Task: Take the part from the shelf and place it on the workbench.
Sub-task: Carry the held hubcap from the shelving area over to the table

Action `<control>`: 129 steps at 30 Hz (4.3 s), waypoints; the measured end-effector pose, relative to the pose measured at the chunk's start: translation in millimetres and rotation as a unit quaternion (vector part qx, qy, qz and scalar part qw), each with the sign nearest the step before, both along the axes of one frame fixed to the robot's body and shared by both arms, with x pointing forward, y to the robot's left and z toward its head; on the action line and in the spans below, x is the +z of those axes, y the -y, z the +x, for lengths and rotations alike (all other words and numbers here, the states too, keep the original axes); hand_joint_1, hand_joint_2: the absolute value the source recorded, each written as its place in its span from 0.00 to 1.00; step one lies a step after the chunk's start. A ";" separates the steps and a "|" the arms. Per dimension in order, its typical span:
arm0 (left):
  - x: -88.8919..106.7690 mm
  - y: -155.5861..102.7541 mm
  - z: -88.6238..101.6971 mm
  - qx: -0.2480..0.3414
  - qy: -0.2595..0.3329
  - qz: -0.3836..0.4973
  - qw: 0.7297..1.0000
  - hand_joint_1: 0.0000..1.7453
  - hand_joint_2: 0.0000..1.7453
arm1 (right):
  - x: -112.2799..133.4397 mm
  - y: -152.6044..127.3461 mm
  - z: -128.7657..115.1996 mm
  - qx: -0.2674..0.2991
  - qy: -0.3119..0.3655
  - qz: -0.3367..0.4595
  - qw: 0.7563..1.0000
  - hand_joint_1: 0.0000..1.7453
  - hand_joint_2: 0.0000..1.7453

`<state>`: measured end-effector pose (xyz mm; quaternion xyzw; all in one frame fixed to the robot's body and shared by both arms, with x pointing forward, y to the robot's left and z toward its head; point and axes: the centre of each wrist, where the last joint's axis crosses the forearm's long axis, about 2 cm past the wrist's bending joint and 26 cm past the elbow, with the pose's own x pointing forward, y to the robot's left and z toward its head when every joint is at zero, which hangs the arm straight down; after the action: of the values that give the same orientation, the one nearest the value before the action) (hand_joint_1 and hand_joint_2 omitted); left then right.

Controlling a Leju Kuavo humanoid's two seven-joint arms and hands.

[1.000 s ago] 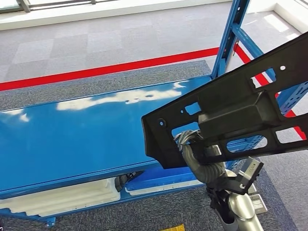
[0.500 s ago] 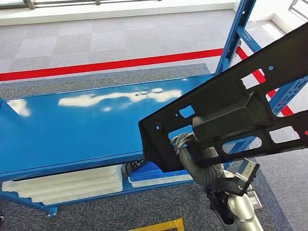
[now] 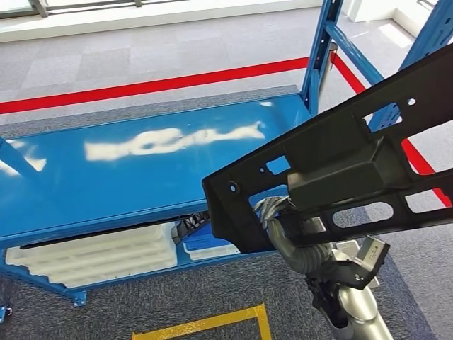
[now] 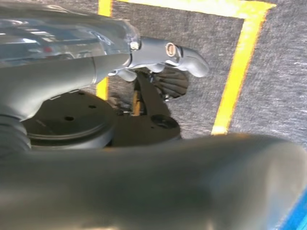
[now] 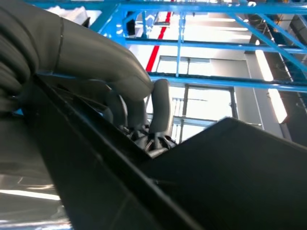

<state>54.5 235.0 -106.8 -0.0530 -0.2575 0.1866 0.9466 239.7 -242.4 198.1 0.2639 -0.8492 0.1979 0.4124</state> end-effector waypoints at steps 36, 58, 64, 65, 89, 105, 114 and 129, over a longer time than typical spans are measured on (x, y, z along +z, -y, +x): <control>0.0 -1.0 1.1 -0.005 -0.016 0.011 1.000 0.00 1.00 | -1.1 0.0 -0.2 0.030 0.057 -0.046 0.997 1.00 1.00; -1.4 -13.3 -0.5 -0.001 -0.027 0.033 0.999 0.00 1.00 | 8.5 -6.1 7.7 0.049 0.092 -0.053 0.993 1.00 1.00; -1.2 -18.5 3.9 0.016 -0.017 0.037 0.999 0.00 1.00 | 12.5 -8.2 10.3 0.056 0.103 -0.048 0.992 1.00 1.00; -1.3 -19.1 3.2 0.018 -0.018 0.038 0.999 0.00 1.00 | 12.4 -8.4 10.3 0.057 0.104 -0.046 0.992 1.00 1.00; -3.5 -45.4 -3.7 0.032 -0.058 0.069 0.995 0.00 1.00 | 8.3 -4.3 14.0 0.051 0.113 -0.030 0.992 1.00 1.00; -3.8 -44.0 -6.3 0.033 -0.068 0.062 0.995 0.00 1.00 | 9.1 -7.1 10.9 0.051 0.109 -0.030 0.992 1.00 1.00; -3.5 -35.2 -6.6 0.022 -0.086 0.052 0.995 0.00 1.00 | 1.9 -7.3 3.3 0.049 0.088 -0.034 0.994 1.00 1.00; -4.4 -32.2 -16.3 0.012 -0.150 0.052 0.987 0.00 1.00 | 0.7 -7.0 -2.1 0.043 0.088 -0.028 0.995 1.00 1.00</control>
<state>38.3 267.2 -111.2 0.0278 -0.1228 0.1906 0.9736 237.6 -235.4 198.8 0.2698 -0.8642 0.2619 0.3344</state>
